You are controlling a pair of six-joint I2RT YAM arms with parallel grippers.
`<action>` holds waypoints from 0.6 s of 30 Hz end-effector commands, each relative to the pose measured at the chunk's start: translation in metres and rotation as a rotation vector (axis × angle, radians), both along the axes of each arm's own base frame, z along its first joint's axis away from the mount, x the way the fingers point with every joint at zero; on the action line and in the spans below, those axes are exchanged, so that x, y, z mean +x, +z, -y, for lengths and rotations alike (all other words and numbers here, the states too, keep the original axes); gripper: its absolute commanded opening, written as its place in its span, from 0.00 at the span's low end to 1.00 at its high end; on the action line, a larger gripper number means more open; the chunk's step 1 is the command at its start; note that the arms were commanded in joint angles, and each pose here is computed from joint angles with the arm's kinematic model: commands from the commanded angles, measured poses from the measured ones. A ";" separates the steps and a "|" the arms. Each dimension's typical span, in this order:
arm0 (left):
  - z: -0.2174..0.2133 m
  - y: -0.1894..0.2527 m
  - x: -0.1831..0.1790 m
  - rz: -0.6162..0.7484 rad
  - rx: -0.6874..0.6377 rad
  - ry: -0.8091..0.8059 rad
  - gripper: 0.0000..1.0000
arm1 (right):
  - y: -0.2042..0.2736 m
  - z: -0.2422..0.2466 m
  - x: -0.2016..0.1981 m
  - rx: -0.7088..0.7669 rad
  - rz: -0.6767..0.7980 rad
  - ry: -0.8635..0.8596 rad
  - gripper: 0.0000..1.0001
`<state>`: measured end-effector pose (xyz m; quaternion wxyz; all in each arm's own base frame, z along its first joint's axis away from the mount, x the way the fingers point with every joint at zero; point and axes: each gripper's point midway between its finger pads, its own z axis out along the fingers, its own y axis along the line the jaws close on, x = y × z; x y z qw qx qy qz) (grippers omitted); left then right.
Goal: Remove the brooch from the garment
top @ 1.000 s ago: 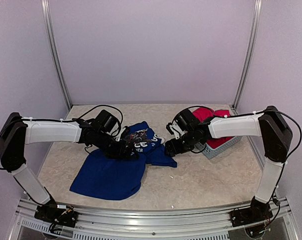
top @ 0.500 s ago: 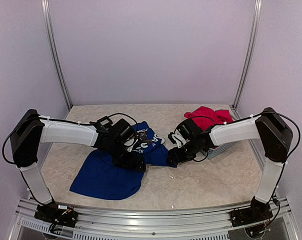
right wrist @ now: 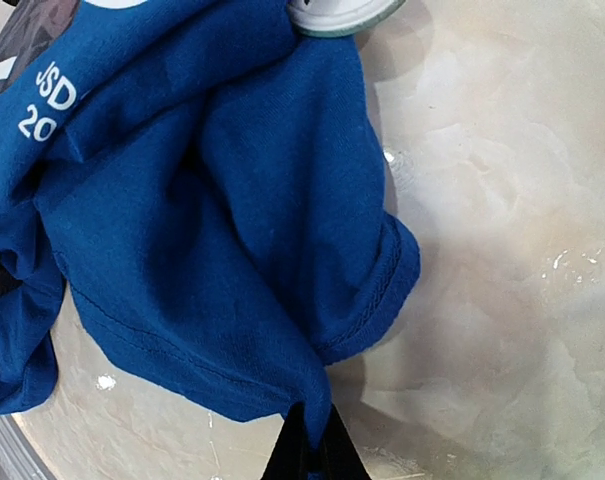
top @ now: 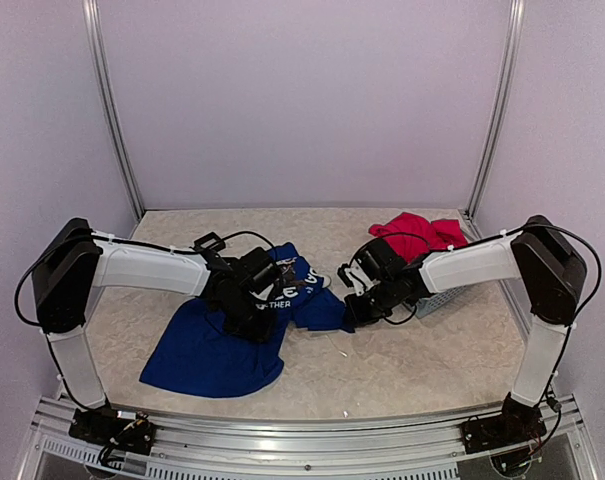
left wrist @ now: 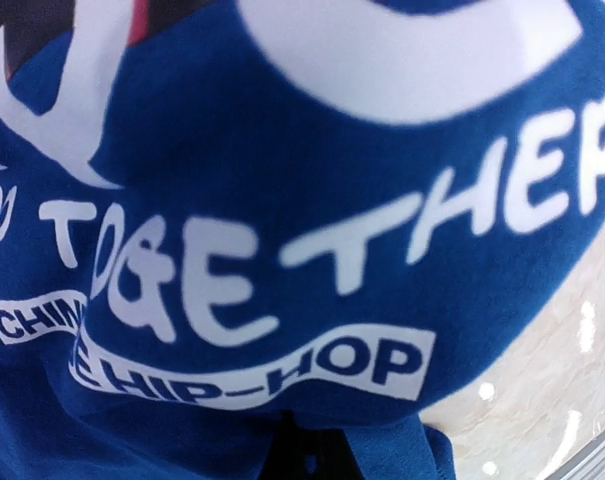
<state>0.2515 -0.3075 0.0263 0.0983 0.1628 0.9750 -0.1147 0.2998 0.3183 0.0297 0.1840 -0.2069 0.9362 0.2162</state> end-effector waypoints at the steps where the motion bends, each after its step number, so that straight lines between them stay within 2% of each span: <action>1: -0.021 0.002 0.013 0.007 0.024 0.122 0.00 | 0.042 0.008 0.028 -0.058 0.155 -0.063 0.00; 6: -0.078 0.053 0.067 0.146 0.060 0.288 0.00 | 0.129 0.022 0.074 -0.112 0.381 -0.143 0.00; 12: -0.191 0.177 0.138 0.410 0.025 0.516 0.00 | 0.270 0.047 0.119 -0.113 0.710 -0.253 0.00; 15: -0.224 0.234 0.154 0.538 -0.003 0.533 0.00 | 0.331 0.051 0.125 -0.102 0.865 -0.254 0.00; 18: -0.238 0.287 0.163 0.644 -0.068 0.520 0.00 | 0.376 0.058 0.131 -0.097 0.982 -0.292 0.00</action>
